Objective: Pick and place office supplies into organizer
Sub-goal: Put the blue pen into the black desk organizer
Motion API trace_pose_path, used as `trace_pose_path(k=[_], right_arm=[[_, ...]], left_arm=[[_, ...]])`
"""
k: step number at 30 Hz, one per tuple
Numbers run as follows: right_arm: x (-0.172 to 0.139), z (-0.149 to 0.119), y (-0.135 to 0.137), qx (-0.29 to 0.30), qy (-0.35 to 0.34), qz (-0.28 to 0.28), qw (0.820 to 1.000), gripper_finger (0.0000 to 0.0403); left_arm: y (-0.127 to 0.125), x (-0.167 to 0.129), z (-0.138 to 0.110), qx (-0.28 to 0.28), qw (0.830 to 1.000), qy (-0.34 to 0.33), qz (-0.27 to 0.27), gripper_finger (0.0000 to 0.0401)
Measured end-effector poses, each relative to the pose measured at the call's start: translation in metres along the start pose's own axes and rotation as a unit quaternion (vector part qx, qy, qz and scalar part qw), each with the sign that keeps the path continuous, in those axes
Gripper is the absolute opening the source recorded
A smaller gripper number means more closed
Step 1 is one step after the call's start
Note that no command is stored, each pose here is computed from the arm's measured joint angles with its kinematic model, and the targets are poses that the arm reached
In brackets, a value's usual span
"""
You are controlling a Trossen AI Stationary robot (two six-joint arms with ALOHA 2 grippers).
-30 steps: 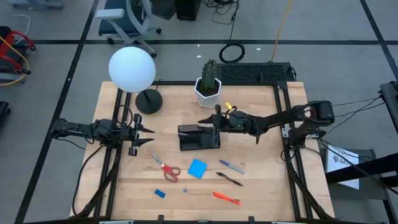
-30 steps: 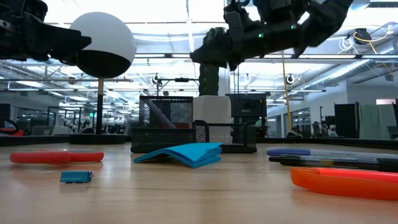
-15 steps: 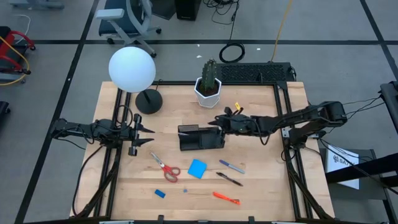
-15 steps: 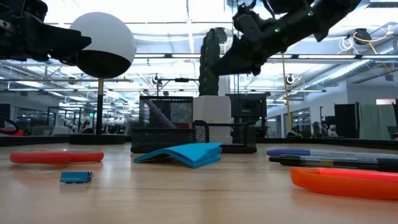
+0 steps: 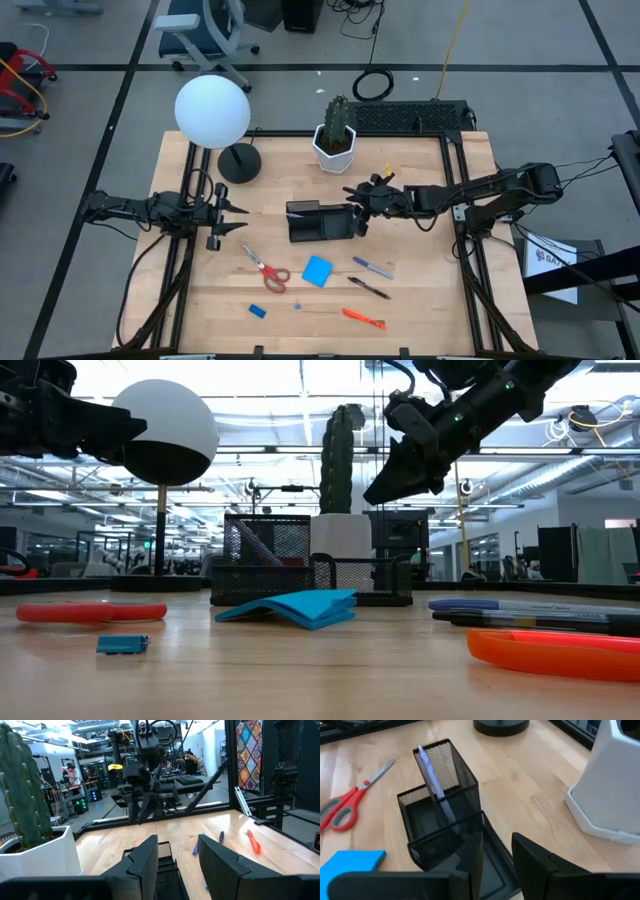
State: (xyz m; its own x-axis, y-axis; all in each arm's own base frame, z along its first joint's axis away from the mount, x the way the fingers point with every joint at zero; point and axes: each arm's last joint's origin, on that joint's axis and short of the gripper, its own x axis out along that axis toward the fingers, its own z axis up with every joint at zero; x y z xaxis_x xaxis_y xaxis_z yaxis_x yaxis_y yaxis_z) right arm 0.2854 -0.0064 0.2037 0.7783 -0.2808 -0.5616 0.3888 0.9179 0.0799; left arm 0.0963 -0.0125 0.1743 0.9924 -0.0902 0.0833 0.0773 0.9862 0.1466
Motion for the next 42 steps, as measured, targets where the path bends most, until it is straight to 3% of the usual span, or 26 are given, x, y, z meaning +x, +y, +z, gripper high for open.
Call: trace_pose_path(k=[4, 7, 16, 23, 33, 42], right_arm=[[-0.002, -0.002, 0.004, 0.005, 0.033, -0.002, 0.999, 0.0093], [-0.008, -0.002, 0.011, 0.002, 0.099, -0.017, 0.995, 0.0093], [-0.028, 0.002, 0.040, -0.004, 0.261, -0.067, 0.963, 0.0093], [-0.035, 0.000, 0.063, 0.023, 0.366, -0.013, 0.930, 0.0093], [-0.030, -0.019, 0.081, 0.057, 0.453, 0.018, 0.889, 0.0093], [-0.026, -0.034, 0.091, 0.035, 0.475, 0.001, 0.879, 0.0093]], left_arm=[[0.000, 0.000, 0.000, 0.000, 1.000, 0.000, 0.000, 0.0145], [0.000, 0.000, 0.000, 0.000, 1.000, 0.000, 0.000, 0.0145], [0.000, 0.000, 0.000, 0.000, 1.000, -0.001, 0.000, 0.0145], [0.000, 0.000, 0.000, 0.000, 1.000, 0.000, 0.000, 0.0145], [0.000, 0.000, 0.000, 0.000, 1.000, 0.000, 0.000, 0.0145], [0.000, 0.000, 0.000, 0.000, 1.000, 0.000, 0.000, 0.0145]])
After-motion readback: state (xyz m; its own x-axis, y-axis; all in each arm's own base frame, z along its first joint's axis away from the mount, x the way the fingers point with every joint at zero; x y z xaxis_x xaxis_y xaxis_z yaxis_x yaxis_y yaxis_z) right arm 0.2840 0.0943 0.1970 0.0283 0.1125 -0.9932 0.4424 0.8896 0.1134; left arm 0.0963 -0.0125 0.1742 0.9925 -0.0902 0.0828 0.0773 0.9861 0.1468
